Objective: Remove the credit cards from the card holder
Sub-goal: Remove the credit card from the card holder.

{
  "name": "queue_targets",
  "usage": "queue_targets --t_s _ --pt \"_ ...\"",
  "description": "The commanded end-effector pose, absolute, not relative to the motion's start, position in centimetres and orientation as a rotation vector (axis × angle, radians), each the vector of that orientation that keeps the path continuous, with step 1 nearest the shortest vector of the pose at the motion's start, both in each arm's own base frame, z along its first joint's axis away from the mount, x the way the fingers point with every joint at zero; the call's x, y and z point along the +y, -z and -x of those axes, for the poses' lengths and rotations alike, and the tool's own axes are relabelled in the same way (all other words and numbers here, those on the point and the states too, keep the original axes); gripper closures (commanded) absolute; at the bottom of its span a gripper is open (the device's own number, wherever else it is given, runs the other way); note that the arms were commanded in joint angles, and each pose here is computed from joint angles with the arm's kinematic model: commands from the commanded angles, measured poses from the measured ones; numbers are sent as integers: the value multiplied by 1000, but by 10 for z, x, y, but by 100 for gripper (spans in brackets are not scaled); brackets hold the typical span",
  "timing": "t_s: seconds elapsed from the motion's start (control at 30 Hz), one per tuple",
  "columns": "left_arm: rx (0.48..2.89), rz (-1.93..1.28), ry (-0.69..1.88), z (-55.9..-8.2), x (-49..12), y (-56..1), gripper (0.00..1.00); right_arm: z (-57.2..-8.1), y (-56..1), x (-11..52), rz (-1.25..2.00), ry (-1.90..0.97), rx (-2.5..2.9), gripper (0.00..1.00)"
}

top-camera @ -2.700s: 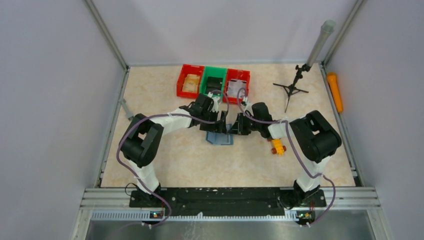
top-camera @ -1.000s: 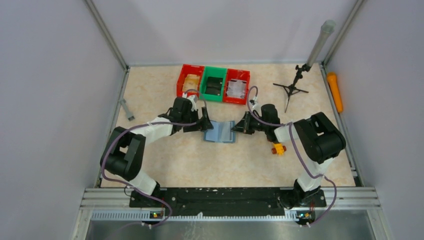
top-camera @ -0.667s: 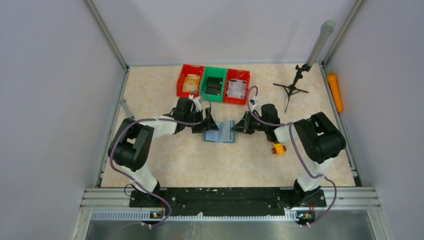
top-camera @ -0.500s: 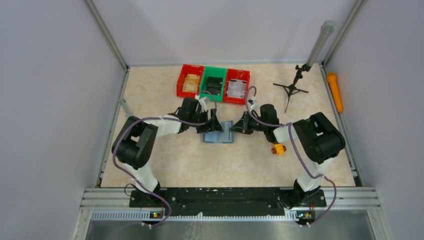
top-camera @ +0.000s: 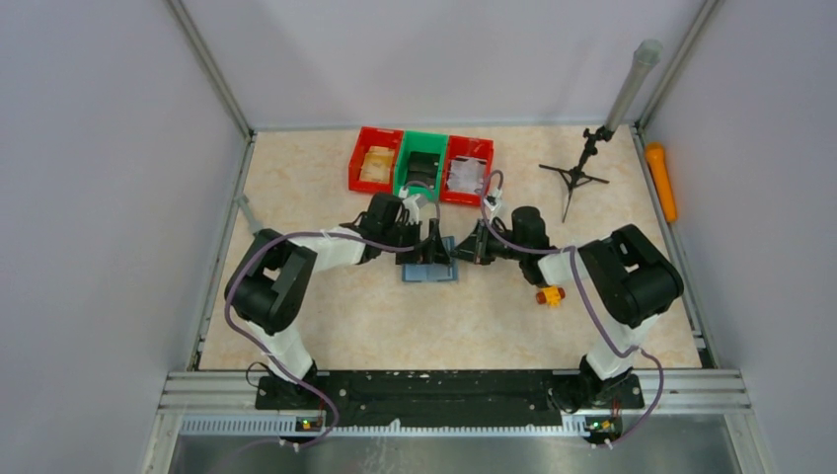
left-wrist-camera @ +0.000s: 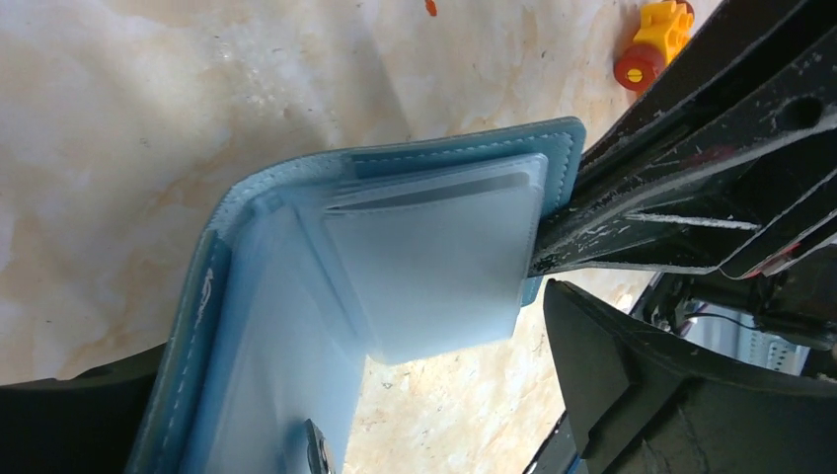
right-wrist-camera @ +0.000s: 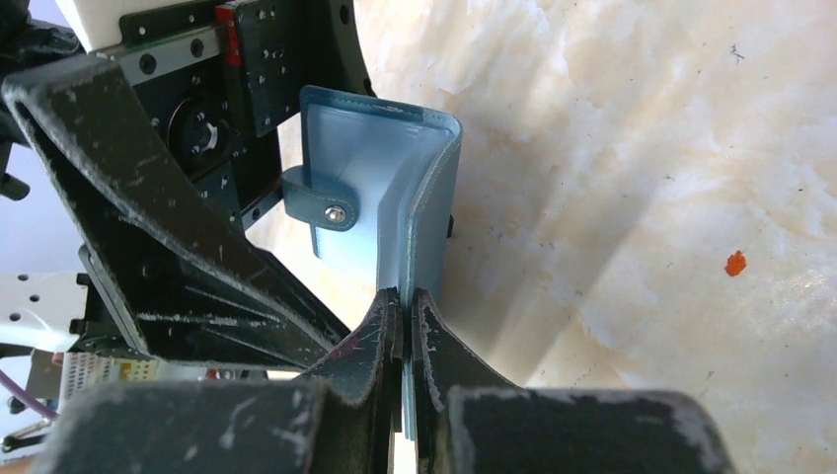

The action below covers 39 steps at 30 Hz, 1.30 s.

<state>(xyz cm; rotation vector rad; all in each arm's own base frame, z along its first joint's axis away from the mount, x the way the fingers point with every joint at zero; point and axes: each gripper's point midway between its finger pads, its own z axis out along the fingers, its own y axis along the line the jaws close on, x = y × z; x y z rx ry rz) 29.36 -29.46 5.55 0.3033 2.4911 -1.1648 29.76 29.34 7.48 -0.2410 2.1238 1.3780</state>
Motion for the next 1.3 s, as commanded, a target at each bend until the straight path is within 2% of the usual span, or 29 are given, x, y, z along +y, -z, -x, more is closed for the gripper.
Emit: queue_targets --t_s 0.0,0.1,0.23,0.3,0.53,0.7,0.9,1.07,1.27 --pt "2442 -411 1064 -296 -299 -65 1 -297 -105 303 324 -1403 2000 100" --pt "2496 -433 873 -297 -293 -53 2 -297 -107 302 321 -1399 1995 100" --pt "2527 -402 778 -302 -286 -46 13 -299 -105 300 309 -1378 2004 100" --pt "2526 -390 747 -305 -282 -47 15 -300 -104 299 302 -1362 2012 100" --pt "2498 -378 735 -306 -275 -56 7 -303 -100 295 284 -1331 2033 100" --pt "2490 -374 837 -303 -278 -59 3 -304 -100 294 280 -1332 2034 100" --pt "2528 -336 803 -307 -271 -52 7 -303 -100 294 281 -1336 2031 100" --pt "2507 -343 863 -304 -274 -57 1 -304 -99 294 278 -1334 2036 100" --pt "2500 -334 993 -300 -280 -59 2 -303 -99 294 282 -1338 2035 100"
